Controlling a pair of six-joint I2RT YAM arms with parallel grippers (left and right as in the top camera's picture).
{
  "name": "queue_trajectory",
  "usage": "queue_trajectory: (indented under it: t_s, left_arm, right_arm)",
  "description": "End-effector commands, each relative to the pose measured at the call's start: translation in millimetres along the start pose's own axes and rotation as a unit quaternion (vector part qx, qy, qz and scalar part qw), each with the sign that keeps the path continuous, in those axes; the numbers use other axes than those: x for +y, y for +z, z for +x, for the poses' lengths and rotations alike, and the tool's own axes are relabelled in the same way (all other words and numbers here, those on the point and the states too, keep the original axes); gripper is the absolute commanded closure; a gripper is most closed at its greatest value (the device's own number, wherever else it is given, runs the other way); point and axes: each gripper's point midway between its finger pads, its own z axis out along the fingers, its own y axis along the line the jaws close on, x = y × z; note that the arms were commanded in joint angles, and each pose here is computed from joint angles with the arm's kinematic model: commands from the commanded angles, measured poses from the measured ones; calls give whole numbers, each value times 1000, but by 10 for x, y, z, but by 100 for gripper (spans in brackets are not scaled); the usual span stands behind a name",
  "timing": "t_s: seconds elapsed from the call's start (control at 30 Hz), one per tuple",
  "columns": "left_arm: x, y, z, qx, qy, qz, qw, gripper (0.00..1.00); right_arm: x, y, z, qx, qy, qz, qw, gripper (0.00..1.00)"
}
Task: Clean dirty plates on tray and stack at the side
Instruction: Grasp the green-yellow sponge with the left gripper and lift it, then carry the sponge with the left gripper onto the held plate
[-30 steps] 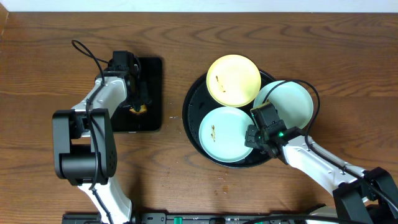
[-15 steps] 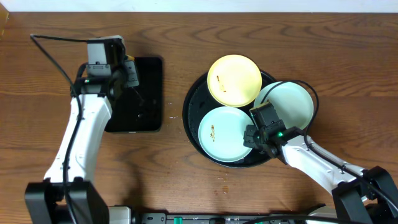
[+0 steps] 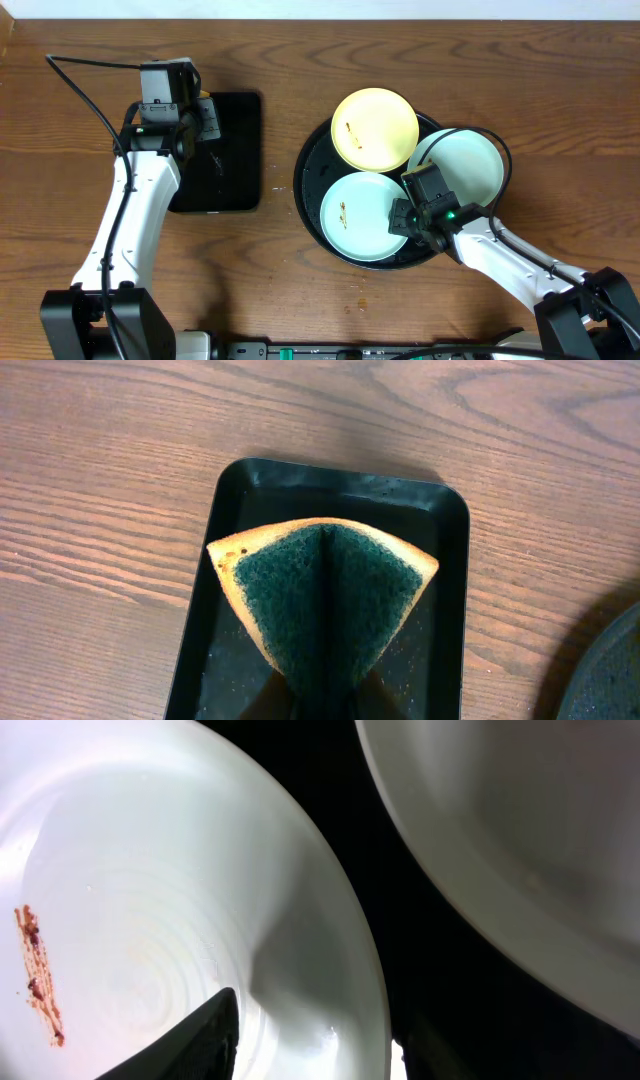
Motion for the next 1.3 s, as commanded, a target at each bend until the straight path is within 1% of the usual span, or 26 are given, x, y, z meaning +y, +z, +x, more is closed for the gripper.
queue_trajectory:
  t_s: [0.0,0.17,0.3,0.37,0.47,0.57,0.63,0.73,0.97,1.07,1.13,1.27]
  left_arm:
    - [36,18,15,2,2,-8,1000,93]
    - [25,18,39,7,2,-5,1000,92]
    - [10,17,76,15,-20,0,1000,93]
    - [-106,1,105,26,-20,35,999,92]
    - [-312,-67,130,40,1,95,995,93]
    - [-451,-135,148,51,7,130,990,92]
    - [-549,-171,196,62,16,144,988,93]
    - [-767,-225,338,85,37,166,982,93]
    - [-1526,-405,719,117,122,222,960,93]
    - [-1804,-410,939,133,163,232,950,92]
    - [-1936,-361,1068,142,185,229,945,93]
    - [-2139,-225,1329,168,214,231,934,93]
  right_arm:
    - [-87,43,88,8,-8,23,1000,50]
    - [-88,43,90,9,-8,23,1000,50]
    - [-86,42,87,8,-8,23,1000,49]
    - [-86,43,88,8,-8,23,1000,50]
    - [-87,43,90,9,-8,23,1000,53]
    - [-86,43,90,9,-8,23,1000,57]
    - [-84,43,87,8,-8,23,1000,58]
    - [-85,42,86,8,-8,23,1000,62]
    - [-82,42,84,8,-8,22,1000,75]
    - [-83,43,86,8,-8,22,1000,77]
    - [-86,44,86,8,-8,23,1000,78]
    - [-83,43,86,8,-12,22,1000,78]
